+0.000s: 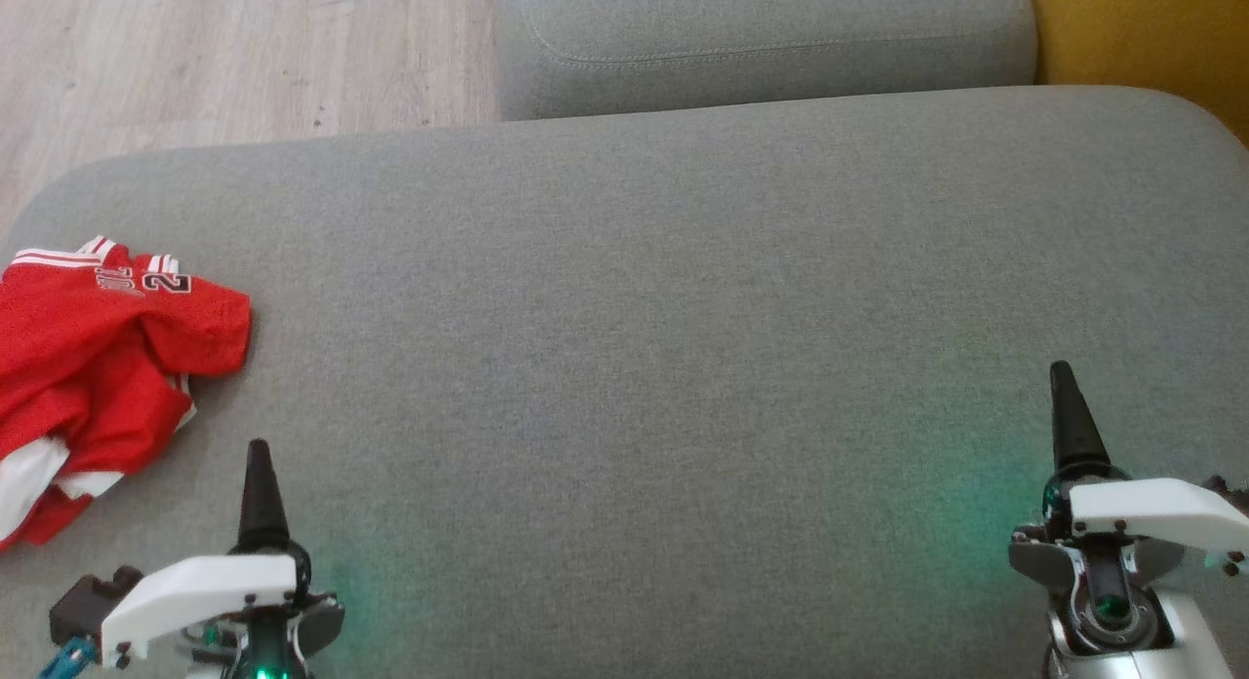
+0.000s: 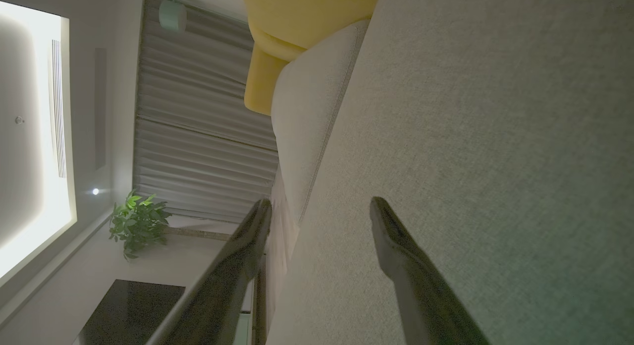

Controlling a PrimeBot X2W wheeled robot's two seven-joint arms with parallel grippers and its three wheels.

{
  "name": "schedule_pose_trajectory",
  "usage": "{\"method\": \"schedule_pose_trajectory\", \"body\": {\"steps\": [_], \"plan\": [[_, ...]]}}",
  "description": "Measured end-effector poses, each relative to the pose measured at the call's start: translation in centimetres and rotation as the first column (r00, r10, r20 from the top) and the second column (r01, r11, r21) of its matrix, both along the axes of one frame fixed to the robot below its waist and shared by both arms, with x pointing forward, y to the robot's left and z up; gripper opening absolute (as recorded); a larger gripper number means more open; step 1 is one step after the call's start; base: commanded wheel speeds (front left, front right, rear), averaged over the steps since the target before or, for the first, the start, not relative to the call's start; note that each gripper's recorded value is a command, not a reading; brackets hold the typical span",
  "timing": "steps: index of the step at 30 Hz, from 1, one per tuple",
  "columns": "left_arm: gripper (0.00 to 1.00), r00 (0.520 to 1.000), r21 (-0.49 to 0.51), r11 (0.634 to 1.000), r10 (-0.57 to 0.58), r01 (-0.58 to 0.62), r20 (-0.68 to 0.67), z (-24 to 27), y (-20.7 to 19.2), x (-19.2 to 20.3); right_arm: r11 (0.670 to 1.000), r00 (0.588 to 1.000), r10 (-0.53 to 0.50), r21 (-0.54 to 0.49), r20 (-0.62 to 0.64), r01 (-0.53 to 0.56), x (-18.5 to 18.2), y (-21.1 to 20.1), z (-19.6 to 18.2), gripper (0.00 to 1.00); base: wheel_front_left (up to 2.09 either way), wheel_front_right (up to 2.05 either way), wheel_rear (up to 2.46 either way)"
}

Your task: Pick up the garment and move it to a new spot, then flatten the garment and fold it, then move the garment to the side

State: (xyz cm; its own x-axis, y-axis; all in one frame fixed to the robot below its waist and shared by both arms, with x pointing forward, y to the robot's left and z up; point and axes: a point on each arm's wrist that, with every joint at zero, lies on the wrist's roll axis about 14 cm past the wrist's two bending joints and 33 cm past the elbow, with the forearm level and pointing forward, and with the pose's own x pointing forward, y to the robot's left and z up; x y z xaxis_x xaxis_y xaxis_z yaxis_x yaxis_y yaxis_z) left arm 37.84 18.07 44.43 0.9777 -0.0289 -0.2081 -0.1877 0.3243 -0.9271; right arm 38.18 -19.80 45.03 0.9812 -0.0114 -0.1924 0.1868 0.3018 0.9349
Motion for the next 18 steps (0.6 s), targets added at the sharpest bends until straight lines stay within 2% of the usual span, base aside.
{"method": "schedule_pose_trajectory", "body": {"steps": [7,18], "plan": [[1.00,1.000,0.090,0.996,-0.017,0.016,0.005,0.12,-0.01,0.45,0.996,1.000,0.018,-0.089,-0.013,-0.019,0.12,0.11,-0.35,1.00,0.00,0.00,0.00],[1.00,0.997,0.277,0.958,-0.073,0.072,-0.008,-0.28,-0.52,0.84,0.963,0.998,0.061,-0.261,-0.023,-0.065,0.83,0.56,-0.37,1.00,0.00,0.00,0.00]]}}
